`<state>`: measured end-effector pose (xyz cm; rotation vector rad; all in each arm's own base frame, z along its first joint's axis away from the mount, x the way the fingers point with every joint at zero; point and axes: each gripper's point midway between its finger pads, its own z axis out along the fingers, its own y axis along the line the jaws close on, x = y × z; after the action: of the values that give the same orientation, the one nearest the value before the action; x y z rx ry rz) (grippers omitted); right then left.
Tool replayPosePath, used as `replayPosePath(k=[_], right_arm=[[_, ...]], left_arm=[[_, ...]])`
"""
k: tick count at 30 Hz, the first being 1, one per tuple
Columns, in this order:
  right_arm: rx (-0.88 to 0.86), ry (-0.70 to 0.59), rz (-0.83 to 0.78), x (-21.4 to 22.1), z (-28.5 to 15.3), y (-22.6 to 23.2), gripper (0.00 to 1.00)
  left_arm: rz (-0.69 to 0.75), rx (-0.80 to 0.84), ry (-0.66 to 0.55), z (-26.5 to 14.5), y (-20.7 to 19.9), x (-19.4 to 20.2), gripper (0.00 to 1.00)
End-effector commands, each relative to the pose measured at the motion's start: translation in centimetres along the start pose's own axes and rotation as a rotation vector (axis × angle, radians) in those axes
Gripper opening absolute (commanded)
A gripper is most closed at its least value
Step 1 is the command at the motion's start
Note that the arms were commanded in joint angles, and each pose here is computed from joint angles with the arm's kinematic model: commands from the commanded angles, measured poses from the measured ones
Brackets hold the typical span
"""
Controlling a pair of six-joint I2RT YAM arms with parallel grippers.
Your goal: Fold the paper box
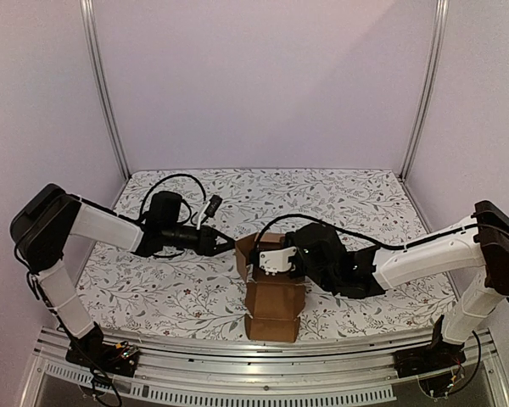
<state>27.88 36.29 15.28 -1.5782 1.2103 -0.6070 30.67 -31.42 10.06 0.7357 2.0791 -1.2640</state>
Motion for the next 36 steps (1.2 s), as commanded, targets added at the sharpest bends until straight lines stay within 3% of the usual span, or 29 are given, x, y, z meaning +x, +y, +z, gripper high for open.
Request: replayPosePath(k=[1,24,36], right_arm=[[0.009,-0.006,0.029,-0.2,-0.1,0.0,0.0],[-0.001,0.025,0.043,0.3,0.5,1.1,0.0],[-0.01,0.056,0.032,0.6,0.9,2.1,0.0]], left_arm=[[0.024,0.062,0.024,1.1,-1.3,0.3,0.42],[0.035,0.083,0.116,3.4,-4.0,3.5,0.39],[0.095,-0.041,0.11,4.4,-4.4,4.1,0.4]])
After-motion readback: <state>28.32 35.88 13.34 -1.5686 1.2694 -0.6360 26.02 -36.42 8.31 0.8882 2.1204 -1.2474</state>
